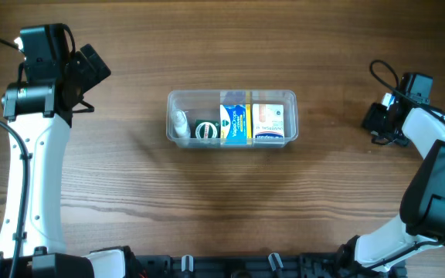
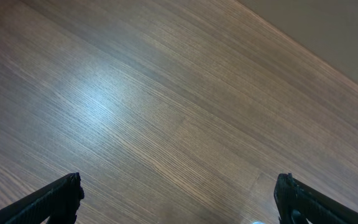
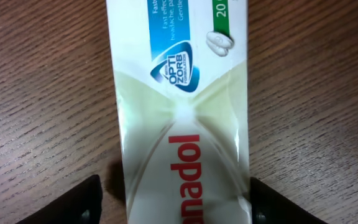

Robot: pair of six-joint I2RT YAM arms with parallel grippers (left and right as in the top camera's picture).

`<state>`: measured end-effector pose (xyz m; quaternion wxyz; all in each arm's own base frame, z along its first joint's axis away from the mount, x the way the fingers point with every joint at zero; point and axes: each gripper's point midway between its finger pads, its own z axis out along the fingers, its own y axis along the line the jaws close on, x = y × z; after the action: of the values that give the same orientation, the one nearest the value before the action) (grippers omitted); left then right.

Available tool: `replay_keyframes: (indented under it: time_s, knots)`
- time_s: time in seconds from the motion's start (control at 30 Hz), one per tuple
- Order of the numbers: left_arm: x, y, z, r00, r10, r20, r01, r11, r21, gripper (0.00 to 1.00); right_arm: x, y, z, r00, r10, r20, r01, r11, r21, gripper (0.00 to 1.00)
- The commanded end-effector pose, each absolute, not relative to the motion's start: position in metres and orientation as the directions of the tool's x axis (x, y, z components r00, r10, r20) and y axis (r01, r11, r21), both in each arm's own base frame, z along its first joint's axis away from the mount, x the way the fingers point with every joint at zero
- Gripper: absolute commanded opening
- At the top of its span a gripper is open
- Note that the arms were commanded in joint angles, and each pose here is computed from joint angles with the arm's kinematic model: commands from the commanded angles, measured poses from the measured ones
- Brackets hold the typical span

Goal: Pack container
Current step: 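Lower the right gripper and grasp the Panadol box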

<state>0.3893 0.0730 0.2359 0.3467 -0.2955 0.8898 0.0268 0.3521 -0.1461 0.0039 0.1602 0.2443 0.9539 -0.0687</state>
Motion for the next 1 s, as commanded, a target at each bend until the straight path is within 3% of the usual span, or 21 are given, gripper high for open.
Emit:
replay_keyframes:
  time_s: [0.0,0.17,0.33,0.67,0.97]
  knots:
    - [0.390,0.077,0.241,-0.575,-0.503,-0.646,-0.549,0.822,-0.151,1.00,0.349,-0.143,-0.002,-0.831,0.455,-0.320,0.491,0.870,-0.039,0.68]
    - [0.390,0.077,0.241,-0.575,-0.503,-0.646,-0.549,0.822,-0.151,1.00,0.347,-0.142,-0.003,-0.834,0.456,-0.309,0.491,0.870,-0.040,0.63]
    - [0.390,0.077,0.241,-0.575,-0.503,-0.646,-0.549,0.822,-0.151,1.00,0.346,-0.142,-0.003,-0.834,0.459,-0.308,0.493,0.869,-0.039,0.45]
    - [0.390,0.077,0.241,-0.575,-0.503,-0.646,-0.549,0.822,-0.151,1.00,0.349,-0.143,0.012,-0.821,0.465,-0.332,0.503,0.864,-0.031,0.44]
    - [0.390,0.077,0.241,-0.574,-0.503,-0.646,-0.550,0.822,-0.151,1.00,0.359,-0.129,0.089,-0.806,0.378,-0.456,0.422,0.906,0.005,0.43]
